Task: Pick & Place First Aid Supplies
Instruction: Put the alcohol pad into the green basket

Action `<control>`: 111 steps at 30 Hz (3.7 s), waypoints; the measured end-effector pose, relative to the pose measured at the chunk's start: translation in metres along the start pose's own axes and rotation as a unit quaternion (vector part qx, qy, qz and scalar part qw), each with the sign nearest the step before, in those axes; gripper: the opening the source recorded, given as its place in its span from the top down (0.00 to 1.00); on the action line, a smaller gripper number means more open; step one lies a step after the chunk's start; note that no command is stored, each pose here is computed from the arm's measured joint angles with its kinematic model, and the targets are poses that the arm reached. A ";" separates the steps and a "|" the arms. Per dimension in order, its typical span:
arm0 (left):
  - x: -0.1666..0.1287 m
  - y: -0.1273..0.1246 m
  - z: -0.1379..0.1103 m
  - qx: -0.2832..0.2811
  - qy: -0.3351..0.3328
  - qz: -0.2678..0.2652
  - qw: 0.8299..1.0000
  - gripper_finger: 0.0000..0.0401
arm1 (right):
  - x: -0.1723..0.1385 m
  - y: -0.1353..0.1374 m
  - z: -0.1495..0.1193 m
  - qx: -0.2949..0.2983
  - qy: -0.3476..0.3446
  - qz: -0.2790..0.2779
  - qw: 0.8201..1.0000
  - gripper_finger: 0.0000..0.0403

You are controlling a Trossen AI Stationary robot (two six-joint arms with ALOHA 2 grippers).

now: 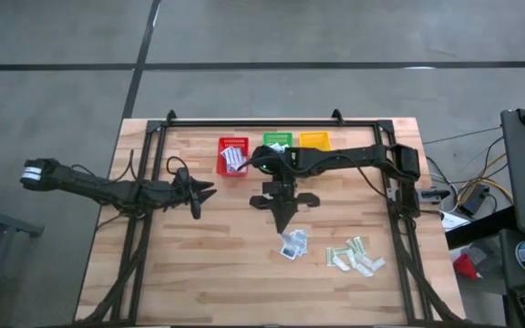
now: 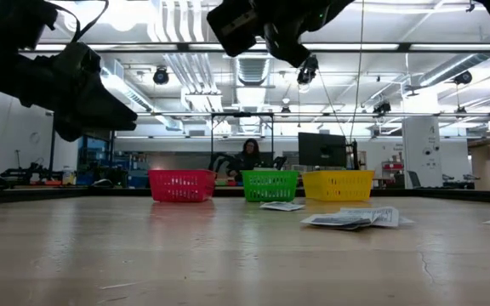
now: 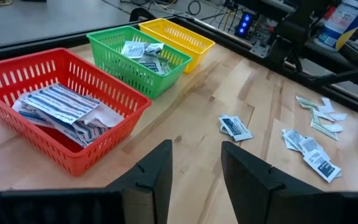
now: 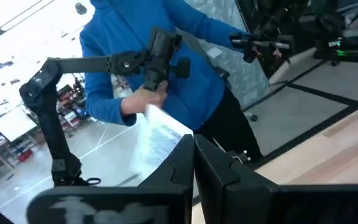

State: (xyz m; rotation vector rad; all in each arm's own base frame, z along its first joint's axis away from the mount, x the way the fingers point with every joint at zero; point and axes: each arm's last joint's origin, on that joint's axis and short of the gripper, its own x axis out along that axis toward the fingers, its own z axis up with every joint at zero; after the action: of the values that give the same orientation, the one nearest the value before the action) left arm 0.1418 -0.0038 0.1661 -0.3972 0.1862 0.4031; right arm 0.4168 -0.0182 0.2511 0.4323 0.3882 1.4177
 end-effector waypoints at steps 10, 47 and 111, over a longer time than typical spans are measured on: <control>0.000 0.000 0.000 0.016 0.000 0.000 1.000 0.67 | -0.003 -0.009 -0.002 0.044 0.039 -0.182 0.982 0.98; 0.000 0.004 0.002 0.137 -0.027 0.074 0.987 0.67 | -0.194 -0.004 -0.019 0.190 0.230 -0.686 0.663 0.98; 0.000 0.004 0.002 0.137 -0.026 0.073 0.988 0.67 | -0.034 0.005 -0.055 0.361 0.379 -0.369 0.768 0.76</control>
State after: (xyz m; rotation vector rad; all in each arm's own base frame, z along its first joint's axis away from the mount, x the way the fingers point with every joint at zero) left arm 0.1401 0.0003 0.1668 -0.1026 0.2169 0.5234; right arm 0.3804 -0.0488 0.2064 0.2317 1.6148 0.5399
